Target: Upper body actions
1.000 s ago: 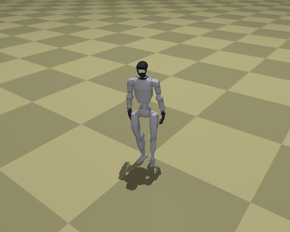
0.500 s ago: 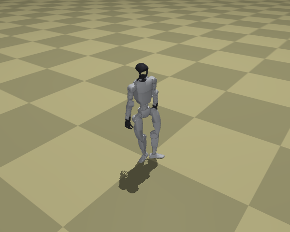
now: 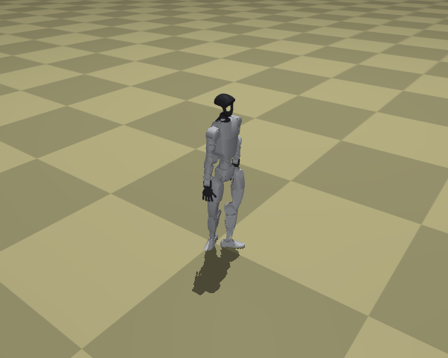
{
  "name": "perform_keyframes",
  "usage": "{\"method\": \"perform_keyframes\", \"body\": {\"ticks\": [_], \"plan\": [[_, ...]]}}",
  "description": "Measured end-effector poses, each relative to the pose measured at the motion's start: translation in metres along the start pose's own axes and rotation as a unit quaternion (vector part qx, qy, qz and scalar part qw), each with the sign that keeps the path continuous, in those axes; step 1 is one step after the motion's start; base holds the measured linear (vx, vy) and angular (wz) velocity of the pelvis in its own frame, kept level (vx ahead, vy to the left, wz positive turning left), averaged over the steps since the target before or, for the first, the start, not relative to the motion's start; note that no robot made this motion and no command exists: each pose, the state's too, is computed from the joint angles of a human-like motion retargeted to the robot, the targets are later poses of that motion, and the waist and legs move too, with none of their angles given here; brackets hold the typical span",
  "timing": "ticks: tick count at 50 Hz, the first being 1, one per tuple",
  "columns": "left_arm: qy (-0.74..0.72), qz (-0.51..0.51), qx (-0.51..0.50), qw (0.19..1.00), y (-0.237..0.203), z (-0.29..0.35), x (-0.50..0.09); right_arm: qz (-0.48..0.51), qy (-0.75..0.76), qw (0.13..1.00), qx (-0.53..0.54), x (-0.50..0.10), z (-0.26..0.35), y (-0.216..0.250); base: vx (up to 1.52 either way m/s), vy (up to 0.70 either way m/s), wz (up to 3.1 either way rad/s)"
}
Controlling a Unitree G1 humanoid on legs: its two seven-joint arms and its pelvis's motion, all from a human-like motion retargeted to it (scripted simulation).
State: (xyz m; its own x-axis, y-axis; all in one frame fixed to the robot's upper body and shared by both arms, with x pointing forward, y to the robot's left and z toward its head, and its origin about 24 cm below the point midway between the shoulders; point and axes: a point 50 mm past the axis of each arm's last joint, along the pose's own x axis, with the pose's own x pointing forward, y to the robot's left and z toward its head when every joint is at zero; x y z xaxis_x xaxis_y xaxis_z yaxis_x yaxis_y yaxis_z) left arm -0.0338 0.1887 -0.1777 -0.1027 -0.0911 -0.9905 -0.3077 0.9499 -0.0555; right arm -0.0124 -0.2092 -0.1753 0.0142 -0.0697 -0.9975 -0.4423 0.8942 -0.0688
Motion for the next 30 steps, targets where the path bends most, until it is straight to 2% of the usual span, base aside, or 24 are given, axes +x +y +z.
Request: {"method": "perform_keyframes", "body": {"ticks": [10, 18, 30], "plan": [[-0.044, 0.007, 0.024, 0.999, 0.002, 0.039, -0.005, -0.005, -0.022, 1.0, 0.0, 0.001, 0.014, 0.002, 0.1, 0.03, 0.91], [-0.045, 0.01, 0.049, 0.998, 0.005, 0.044, -0.007, -0.008, -0.029, 0.999, -0.029, 0.002, 0.016, 0.004, 0.08, -0.1, 1.2], [-0.004, -0.001, 0.01, 1.0, -0.004, 0.006, 0.0, -0.004, -0.027, 0.998, -0.05, 0.002, 0.015, 0.007, 0.12, -0.05, 0.37]]}}
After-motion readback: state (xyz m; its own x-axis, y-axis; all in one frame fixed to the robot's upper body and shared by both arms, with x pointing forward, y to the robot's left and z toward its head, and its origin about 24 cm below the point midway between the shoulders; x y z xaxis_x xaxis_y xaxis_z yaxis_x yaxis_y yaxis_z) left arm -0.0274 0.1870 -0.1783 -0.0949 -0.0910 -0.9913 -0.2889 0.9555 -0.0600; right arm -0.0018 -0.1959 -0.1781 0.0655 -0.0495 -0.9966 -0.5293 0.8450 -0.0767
